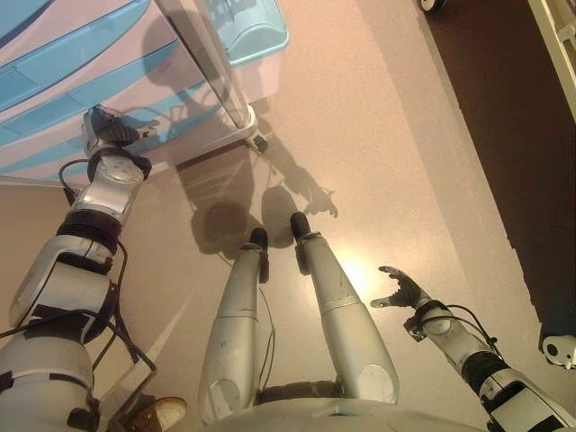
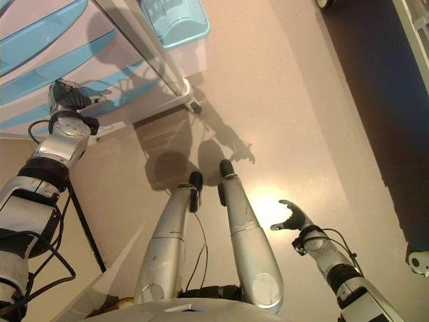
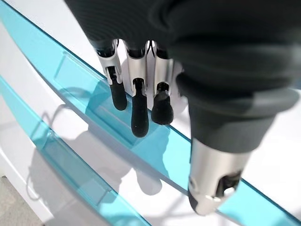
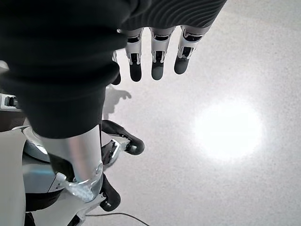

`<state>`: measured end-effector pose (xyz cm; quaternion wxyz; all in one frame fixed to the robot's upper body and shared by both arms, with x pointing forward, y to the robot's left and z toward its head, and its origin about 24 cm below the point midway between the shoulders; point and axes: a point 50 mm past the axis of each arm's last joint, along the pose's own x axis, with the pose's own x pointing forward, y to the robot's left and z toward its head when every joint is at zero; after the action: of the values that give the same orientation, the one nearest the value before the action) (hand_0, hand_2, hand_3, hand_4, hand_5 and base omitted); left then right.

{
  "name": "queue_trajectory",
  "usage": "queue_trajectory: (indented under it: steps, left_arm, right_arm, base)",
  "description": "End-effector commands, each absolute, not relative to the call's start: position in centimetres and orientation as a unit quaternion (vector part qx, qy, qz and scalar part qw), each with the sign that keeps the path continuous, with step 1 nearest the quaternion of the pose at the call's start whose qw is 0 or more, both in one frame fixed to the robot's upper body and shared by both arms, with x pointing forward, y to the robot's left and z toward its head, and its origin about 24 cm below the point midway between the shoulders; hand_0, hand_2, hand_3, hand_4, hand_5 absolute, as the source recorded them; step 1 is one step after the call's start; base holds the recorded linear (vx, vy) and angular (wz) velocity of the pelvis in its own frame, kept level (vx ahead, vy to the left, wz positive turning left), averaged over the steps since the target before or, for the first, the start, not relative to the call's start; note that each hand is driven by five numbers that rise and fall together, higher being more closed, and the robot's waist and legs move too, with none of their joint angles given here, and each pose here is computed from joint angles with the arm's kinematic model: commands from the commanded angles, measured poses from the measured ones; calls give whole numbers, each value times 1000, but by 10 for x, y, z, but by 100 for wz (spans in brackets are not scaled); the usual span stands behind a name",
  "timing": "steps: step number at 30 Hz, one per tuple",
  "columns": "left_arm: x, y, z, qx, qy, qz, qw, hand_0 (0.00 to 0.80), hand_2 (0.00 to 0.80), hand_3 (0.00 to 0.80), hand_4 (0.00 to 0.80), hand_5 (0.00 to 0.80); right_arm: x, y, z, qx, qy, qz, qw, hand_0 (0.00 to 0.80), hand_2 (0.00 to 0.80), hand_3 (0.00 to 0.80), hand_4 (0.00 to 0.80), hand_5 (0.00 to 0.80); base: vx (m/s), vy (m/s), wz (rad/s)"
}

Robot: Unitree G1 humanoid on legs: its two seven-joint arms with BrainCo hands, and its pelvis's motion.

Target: Open the drawer and pick up the medicine

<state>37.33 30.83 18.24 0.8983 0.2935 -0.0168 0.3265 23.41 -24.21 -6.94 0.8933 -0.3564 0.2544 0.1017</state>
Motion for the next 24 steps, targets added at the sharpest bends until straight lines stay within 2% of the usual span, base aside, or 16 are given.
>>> queue_trajectory:
  steps: [1,4,7,11,17,24]
  left_arm:
    - [366,333,214,209,-80,370,902,0,0,0,0,0]
    - [367,326,192,156,-75,313,934,0,0,0,0,0]
    - [362,306,154,111,-69,207,970,0,0,0,0,0]
    - [338,292,97,71,-24,128,989,0,0,0,0,0]
    - [291,286,24,-6,52,99,994,0,0,0,0,0]
    - [235,269,-56,2,207,63,976,0,0,0,0,0]
  right_arm:
    - [215,-238,-85,-341,276,113,892,0,0,0,0,0]
    - [217,-236,-83,-332,273,114,896,0,0,0,0,0]
    - [215,-238,-82,-316,274,109,902,0,0,0,0,0]
    - [209,-247,-83,-303,285,98,904,0,0,0,0,0]
    - [186,-255,-94,-288,317,96,898,0,0,0,0,0]
    - [164,-255,-110,-261,366,112,886,0,0,0,0,0]
  base:
    - [0,0,0]
    - [-24,-29,-7]
    - [-17,-56,0]
    - [3,-62,7]
    - [47,-61,11]
    - [44,-52,22]
